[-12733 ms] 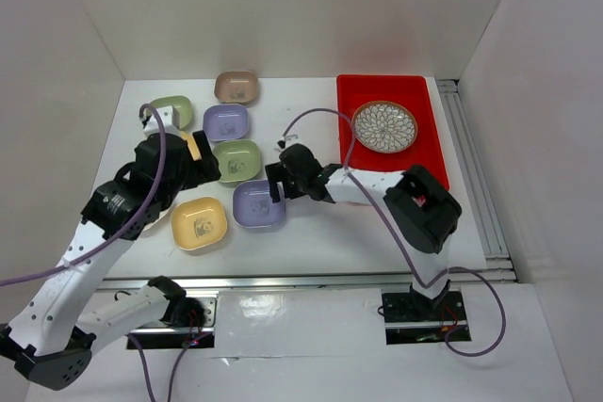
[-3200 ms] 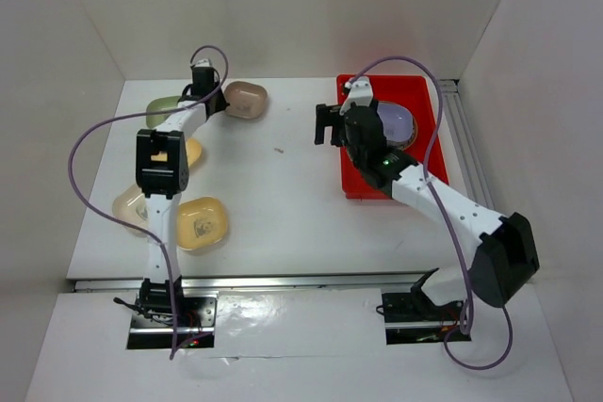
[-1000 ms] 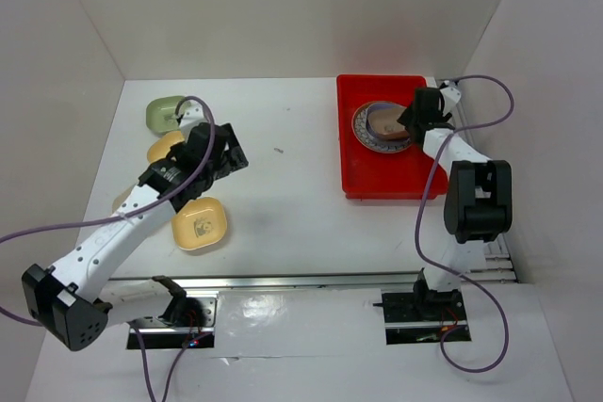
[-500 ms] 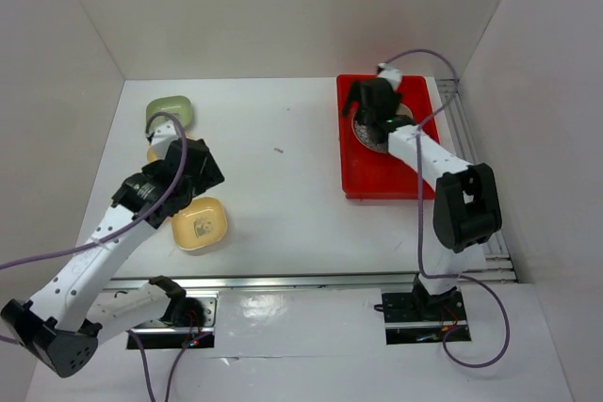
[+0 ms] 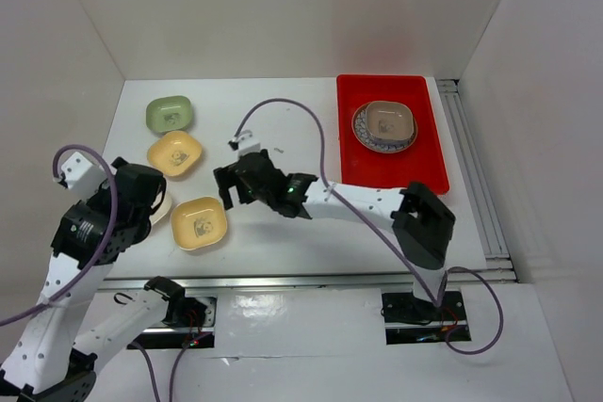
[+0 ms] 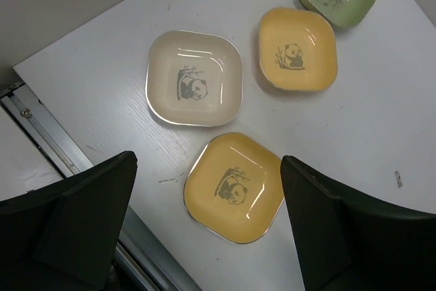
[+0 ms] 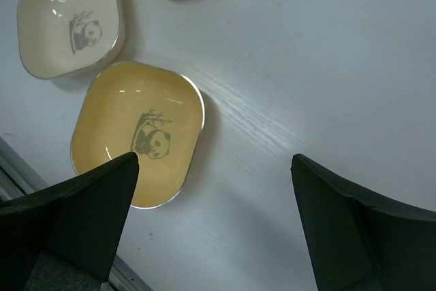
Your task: Place the plates into the plastic bin on the countertop
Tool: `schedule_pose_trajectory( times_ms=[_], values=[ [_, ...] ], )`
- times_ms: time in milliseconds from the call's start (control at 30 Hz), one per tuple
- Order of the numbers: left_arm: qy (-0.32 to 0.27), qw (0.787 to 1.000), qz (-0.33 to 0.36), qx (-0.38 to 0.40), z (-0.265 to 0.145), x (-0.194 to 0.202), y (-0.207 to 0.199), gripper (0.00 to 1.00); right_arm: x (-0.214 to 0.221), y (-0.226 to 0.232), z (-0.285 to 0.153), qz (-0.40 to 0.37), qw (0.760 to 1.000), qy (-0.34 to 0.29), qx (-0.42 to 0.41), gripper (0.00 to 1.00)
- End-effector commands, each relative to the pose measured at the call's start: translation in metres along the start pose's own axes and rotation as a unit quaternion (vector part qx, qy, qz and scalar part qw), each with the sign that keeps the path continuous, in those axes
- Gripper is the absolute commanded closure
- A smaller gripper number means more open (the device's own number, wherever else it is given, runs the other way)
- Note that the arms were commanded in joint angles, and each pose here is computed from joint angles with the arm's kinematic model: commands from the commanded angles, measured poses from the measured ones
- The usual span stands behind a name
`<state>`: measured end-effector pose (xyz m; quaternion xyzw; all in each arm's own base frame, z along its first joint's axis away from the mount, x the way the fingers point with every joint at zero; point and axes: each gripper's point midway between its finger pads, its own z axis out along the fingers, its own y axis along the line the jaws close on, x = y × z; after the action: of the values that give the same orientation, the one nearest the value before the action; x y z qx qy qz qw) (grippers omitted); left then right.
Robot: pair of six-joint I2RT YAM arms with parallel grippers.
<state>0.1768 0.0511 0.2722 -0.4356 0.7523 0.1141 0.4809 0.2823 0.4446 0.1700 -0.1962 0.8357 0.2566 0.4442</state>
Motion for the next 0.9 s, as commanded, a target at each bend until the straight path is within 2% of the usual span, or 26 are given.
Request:
schedule_pose_trajectory(
  times_ms=[0,67,167,300,433,467,567,600,633,700,733,767,833,867],
  values=[
    [-0.027,0.999,0.007,-0.018,0.001,-0.009,0.013,0.00,0.028,0.020,0.020,-0.015,1.000,0.018,0.020,0.00],
    [-0.028,0.999,0.018,-0.017,0.002,-0.008,0.012,0.00,0.057,0.027,0.033,-0.027,0.998,0.040,0.035,0.00],
    [-0.028,0.999,0.022,-0.003,0.004,-0.007,0.004,0.00,0.073,0.024,0.046,-0.028,0.997,0.054,0.043,0.02],
    [-0.027,0.999,0.027,0.014,0.006,-0.002,0.001,0.00,0.098,0.021,0.064,-0.043,0.994,0.076,0.061,0.13],
    [-0.040,0.999,0.020,0.026,0.003,-0.009,0.002,0.00,0.105,0.021,0.078,-0.051,0.992,0.089,0.074,0.20],
    [-0.042,0.999,0.015,0.030,0.001,-0.011,0.004,0.00,0.110,0.020,0.080,-0.053,0.991,0.092,0.075,0.37],
    [-0.048,0.998,0.015,0.033,0.003,-0.011,0.004,0.00,0.117,0.018,0.083,-0.053,0.990,0.104,0.082,0.71],
    [-0.049,0.998,0.020,0.033,0.003,-0.011,0.005,0.00,0.123,0.011,0.084,-0.059,0.987,0.110,0.097,0.93],
    [-0.049,0.998,0.024,0.033,0.003,-0.011,0.005,0.00,0.121,0.009,0.082,-0.058,0.987,0.110,0.104,1.00],
    [-0.051,0.998,0.025,0.035,0.003,-0.012,0.003,0.00,0.121,-0.007,0.074,-0.053,0.983,0.116,0.133,1.00],
    [-0.051,0.997,0.035,0.036,0.005,-0.011,0.003,0.00,0.099,-0.011,0.063,-0.041,0.985,0.093,0.140,1.00],
    [-0.048,0.997,0.038,0.045,0.004,-0.010,-0.001,0.00,0.102,-0.025,0.053,-0.043,0.982,0.098,0.154,1.00],
    [-0.037,0.996,0.043,0.072,0.006,-0.004,-0.015,0.00,0.073,-0.047,0.038,-0.030,0.982,0.069,0.173,1.00],
    [-0.031,0.994,0.072,0.082,0.009,0.003,-0.019,0.00,0.046,-0.055,0.023,-0.018,0.984,0.046,0.171,1.00]
  ],
)
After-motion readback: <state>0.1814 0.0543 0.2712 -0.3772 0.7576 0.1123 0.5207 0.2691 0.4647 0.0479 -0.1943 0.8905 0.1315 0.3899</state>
